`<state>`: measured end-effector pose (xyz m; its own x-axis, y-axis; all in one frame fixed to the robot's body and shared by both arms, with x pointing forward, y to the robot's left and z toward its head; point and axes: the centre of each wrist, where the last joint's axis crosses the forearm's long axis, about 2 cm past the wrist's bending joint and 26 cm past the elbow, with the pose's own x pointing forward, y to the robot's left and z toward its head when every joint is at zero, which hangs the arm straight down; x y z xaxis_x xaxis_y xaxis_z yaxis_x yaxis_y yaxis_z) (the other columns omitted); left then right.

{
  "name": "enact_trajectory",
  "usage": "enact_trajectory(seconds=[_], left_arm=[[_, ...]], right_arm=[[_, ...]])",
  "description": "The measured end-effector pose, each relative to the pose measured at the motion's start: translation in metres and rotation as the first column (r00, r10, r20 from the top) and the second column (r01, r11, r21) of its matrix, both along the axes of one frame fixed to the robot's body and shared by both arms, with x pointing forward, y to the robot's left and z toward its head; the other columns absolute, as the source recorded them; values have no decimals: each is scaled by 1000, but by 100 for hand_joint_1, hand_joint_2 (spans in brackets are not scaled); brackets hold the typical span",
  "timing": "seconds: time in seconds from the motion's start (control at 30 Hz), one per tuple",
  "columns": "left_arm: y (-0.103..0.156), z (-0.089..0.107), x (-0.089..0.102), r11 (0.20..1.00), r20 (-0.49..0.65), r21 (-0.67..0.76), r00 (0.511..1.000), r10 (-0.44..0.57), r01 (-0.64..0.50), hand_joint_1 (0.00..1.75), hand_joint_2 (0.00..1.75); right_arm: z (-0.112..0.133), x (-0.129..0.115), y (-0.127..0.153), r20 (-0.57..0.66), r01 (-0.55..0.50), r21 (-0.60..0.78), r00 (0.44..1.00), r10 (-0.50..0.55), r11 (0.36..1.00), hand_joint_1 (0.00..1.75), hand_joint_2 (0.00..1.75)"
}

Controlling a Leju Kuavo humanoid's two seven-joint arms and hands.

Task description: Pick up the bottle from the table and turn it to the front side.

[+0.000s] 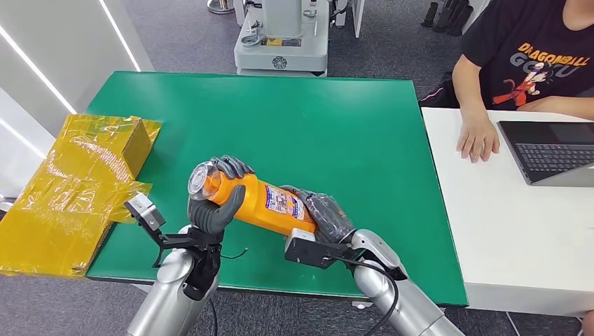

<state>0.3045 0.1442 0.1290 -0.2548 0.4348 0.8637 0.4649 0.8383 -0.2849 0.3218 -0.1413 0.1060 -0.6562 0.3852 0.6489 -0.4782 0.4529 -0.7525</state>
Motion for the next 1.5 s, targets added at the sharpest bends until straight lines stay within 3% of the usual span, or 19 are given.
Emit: enact_trajectory(seconds=[0.3, 0.47, 0.5, 0.6, 0.63, 0.9, 1.17, 1.5], left_arm=[[0, 0, -1, 1000, -3, 0, 1000, 1, -1, 175, 175], [1, 1, -2, 1000, -2, 3, 1000, 6, -6, 175, 175], [1, 1, -2, 1000, -1, 10, 1000, 10, -10, 175, 175], [1, 2, -1, 998, 14, 59, 999, 29, -29, 175, 175], [1, 3, -1, 996, 23, 78, 999, 36, -37, 175, 175], [30, -6, 2, 969, 18, 184, 986, 166, -167, 175, 175], [62, -14, -5, 938, 22, 227, 964, 265, -263, 175, 175], [86, 2, -3, 900, 107, 259, 936, 335, -351, 175, 175]], right_arm=[[1, -1, 1, 6, -1, -5, 1000, 1, 1000, 174, 175], [2, -1, 0, 16, 0, -6, 1000, 0, 1000, 163, 175], [2, -1, 1, 19, 2, -5, 1000, -2, 1000, 148, 175], [2, -2, 1, 29, 16, 12, 999, -16, 1000, 27, 175], [2, -3, 1, 33, 22, 25, 999, -23, 999, 0, 175], [18, -9, 16, 75, 65, 218, 994, -83, 974, 0, 175], [29, -21, 19, 90, 132, 408, 979, -184, 903, 0, 175], [35, -46, 22, 53, 177, 565, 967, -249, 806, 0, 175]])
